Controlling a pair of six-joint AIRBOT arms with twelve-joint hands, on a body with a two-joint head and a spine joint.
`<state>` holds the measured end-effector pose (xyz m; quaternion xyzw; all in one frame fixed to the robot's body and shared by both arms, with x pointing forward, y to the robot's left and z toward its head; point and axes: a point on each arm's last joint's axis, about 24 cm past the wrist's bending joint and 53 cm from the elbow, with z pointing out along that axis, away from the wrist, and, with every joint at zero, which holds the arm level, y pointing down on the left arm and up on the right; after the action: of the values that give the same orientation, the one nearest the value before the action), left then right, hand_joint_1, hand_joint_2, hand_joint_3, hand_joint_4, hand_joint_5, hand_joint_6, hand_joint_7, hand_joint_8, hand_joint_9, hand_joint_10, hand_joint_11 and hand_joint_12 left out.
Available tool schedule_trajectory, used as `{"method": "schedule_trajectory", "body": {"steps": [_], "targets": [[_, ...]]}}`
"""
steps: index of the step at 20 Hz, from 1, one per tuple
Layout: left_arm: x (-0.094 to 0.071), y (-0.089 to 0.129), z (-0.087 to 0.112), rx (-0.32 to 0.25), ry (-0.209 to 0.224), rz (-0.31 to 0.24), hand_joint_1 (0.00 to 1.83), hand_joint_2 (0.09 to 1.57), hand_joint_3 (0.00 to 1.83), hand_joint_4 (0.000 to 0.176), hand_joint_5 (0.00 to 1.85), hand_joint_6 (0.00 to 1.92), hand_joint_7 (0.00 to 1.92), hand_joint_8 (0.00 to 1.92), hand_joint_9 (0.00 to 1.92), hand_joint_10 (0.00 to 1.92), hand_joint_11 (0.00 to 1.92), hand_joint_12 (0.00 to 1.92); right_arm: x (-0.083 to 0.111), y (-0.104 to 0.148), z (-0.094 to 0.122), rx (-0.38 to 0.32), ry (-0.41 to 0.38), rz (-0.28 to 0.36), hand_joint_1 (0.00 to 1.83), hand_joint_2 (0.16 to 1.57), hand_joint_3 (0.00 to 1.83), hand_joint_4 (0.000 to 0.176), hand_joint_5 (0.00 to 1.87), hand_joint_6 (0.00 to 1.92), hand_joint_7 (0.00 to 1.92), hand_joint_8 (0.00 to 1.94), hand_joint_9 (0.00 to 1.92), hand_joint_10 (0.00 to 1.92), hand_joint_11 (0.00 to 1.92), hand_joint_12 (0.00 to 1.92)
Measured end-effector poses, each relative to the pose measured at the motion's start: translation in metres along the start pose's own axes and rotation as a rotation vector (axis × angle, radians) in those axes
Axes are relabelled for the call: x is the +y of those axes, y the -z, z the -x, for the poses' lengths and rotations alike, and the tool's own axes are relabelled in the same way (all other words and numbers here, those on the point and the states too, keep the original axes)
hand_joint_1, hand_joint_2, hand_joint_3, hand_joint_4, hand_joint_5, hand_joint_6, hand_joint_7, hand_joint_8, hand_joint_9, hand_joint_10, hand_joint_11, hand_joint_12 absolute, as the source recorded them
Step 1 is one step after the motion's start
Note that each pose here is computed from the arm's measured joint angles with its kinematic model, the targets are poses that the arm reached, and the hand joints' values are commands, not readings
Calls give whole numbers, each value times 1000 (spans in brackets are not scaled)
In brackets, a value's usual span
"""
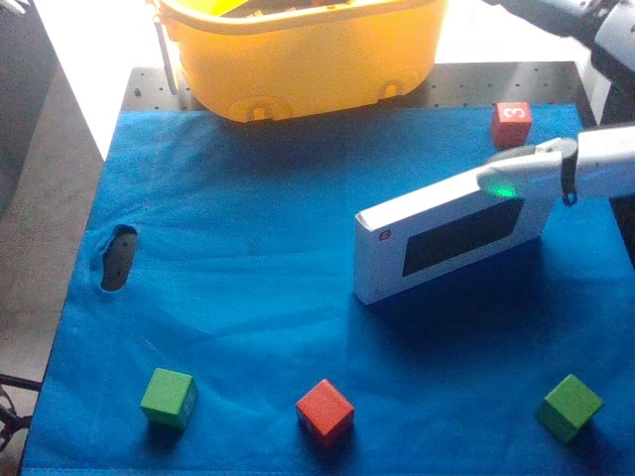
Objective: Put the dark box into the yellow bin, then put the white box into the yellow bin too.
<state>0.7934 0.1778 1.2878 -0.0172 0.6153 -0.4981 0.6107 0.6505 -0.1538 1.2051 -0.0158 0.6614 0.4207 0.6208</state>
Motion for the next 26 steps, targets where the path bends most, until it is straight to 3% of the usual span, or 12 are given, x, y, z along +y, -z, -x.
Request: {"method": "schedule_trajectory", "body": {"steps": [1,5,6,7,13,16,20,21,23,24,25,26], "targets": [[-1,0,-2,3,1,-3,983,699,0,159,233,0,74,0,49,0,30,31,0,2,-5,12,-2,-2,414,763,0,20,181,7,298,10,247,11,71,397],[-5,2,2,-7,11,-18,1005,775,15,134,192,0,104,5,13,1,5,6,0,4,-19,46,-6,-5,487,723,2,0,177,4,278,4,227,1,5,456],[-6,3,3,-8,11,-22,950,811,24,168,130,0,34,0,2,0,0,0,-1,4,-24,57,-9,-6,497,740,6,0,159,5,276,2,196,6,0,371],[-6,3,5,-16,18,-25,897,828,25,174,57,0,6,0,0,0,0,0,1,2,-30,71,-13,-4,506,729,0,0,160,7,282,4,196,9,0,354],[-13,3,1,-12,26,-46,835,873,21,176,56,13,0,0,0,0,0,0,-3,-7,-68,159,-13,-7,592,678,2,29,258,7,340,7,283,7,42,419],[-14,3,2,-15,28,-52,863,845,4,176,49,8,0,0,0,0,0,0,-8,-14,-87,195,-25,-21,762,723,0,3,480,3,540,1,487,4,301,290],[-14,3,4,-24,40,-52,957,821,0,176,125,9,61,5,12,1,20,11,-10,-19,-104,225,-38,-27,937,770,1,0,670,6,667,4,596,6,466,236],[-14,4,3,-25,44,-53,982,810,0,176,164,18,95,14,41,11,42,22,-12,-21,-107,228,-46,-35,987,792,0,0,724,2,704,1,644,5,506,284],[-14,4,2,-23,43,-53,995,813,0,163,165,11,83,4,31,4,5,3,-14,-22,-109,231,-50,-41,1199,919,0,0,930,10,991,11,988,31,637,832],[-13,4,2,-23,45,-53,1001,810,0,152,155,5,88,5,40,7,12,5,-15,-22,-110,231,-51,-41,1283,986,3,0,1253,99,1217,543,1238,154,755,1174],[-14,4,2,-23,46,-55,1018,799,0,143,182,14,124,17,78,20,51,23,-16,-22,-110,232,-50,-43,1296,1009,23,0,1321,88,1177,839,1216,438,751,1401],[-14,4,1,-21,47,-55,1002,809,0,139,170,7,140,20,70,14,60,29,-16,-22,-111,233,-51,-44,1292,1020,5,0,1270,267,1198,813,1147,620,717,1406]]}}
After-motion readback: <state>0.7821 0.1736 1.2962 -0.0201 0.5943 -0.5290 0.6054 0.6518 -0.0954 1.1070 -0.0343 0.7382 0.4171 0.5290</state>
